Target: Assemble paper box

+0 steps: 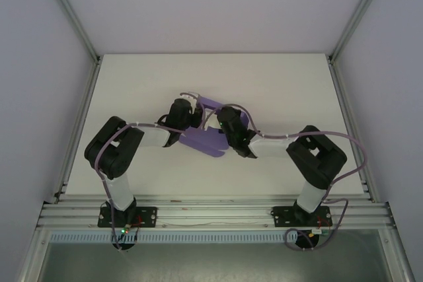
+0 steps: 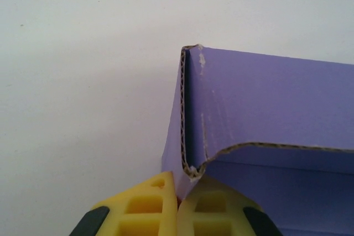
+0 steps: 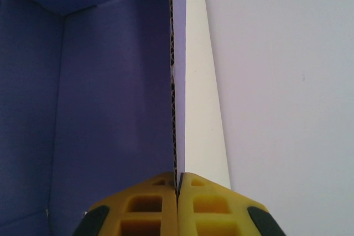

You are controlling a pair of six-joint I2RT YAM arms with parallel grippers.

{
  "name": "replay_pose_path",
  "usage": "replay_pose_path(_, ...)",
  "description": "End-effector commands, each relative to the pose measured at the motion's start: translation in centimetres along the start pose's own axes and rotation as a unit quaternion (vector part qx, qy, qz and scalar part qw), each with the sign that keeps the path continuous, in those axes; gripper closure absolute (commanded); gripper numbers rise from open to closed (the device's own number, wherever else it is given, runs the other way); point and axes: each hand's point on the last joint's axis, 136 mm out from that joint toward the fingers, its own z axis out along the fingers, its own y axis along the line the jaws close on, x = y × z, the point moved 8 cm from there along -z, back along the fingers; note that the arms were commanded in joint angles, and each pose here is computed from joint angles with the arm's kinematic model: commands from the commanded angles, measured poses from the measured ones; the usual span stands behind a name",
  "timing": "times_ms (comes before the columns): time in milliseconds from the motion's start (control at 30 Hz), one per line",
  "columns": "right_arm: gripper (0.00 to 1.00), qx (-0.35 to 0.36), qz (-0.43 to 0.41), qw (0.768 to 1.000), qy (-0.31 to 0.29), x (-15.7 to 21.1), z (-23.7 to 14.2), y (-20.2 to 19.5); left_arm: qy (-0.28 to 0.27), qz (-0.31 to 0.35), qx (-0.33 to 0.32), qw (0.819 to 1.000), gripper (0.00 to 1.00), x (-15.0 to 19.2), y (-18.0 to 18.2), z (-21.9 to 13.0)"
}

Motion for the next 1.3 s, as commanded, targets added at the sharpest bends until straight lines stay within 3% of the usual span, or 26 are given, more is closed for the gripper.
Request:
replay_pose_path(0, 0.85, -0.030, 0.033, 0.999, -0.010, -0.5, -0.9, -0.2, -0.007, 0.021, -0.003, 1.000, 1.00, -0.1, -0.4, 0.3)
replay_pose_path(100, 0.59, -0.036, 0.078, 0.996, -0.013, -0.3, -2.3, -2.0, -0.011, 0.031, 0.003, 0.999, 1.00, 0.2, -0.5, -0.2)
replay_pose_path(167, 0.48, -0.052, 0.122, 0.991, -0.019, -0.2, -3.7, -3.2, -0.010, 0.042, 0.005, 0.999, 1.00, 0.3, -0.8, -0.5)
replay_pose_path(300, 0.00, -0.123, 0.231, 0.963, -0.061, 0.4, -7.2, -4.5, -0.008, 0.064, 0.022, 0.998, 1.00, 0.9, -1.5, -1.0)
replay_pose_path(367, 0.00, -0.149, 0.300, 0.938, -0.083, 1.1, -8.2, -5.4, -0.012, 0.061, 0.036, 0.997, 1.00, 1.1, -1.8, -1.2)
replay_pose_path(467, 0.00, -0.191, 0.417, 0.883, -0.102, 2.4, -8.3, -7.4, -0.009, 0.061, 0.074, 0.995, 1.00, 1.5, -2.6, -1.3)
replay_pose_path(600, 0.00, -0.259, 0.537, 0.801, -0.059, 3.4, -5.1, -9.4, 0.004, 0.078, 0.098, 0.992, 1.00, 2.1, -3.6, -1.3)
replay_pose_path(667, 0.00, -0.280, 0.562, 0.778, -0.026, 3.3, -2.9, -9.7, 0.009, 0.084, 0.098, 0.992, 1.00, 2.4, -3.9, -1.2)
replay_pose_path(733, 0.02, -0.302, 0.568, 0.766, 0.002, 3.2, -0.7, -9.5, 0.010, 0.083, 0.097, 0.992, 1.00, 2.4, -3.9, -1.2)
replay_pose_path(900, 0.09, -0.355, 0.538, 0.763, 0.047, 2.8, 3.1, -7.4, 0.011, 0.084, 0.101, 0.991, 1.00, 2.2, -4.1, -1.2)
replay_pose_path(1100, 0.15, -0.394, 0.531, 0.748, 0.061, 3.2, 4.2, -4.3, 0.024, 0.090, 0.102, 0.990, 1.00, 2.5, -4.1, -0.7)
replay_pose_path(1267, 0.20, -0.382, 0.532, 0.747, 0.110, 4.8, 4.5, -1.6, 0.022, 0.078, 0.109, 0.991, 1.00, 2.7, -4.2, -0.6)
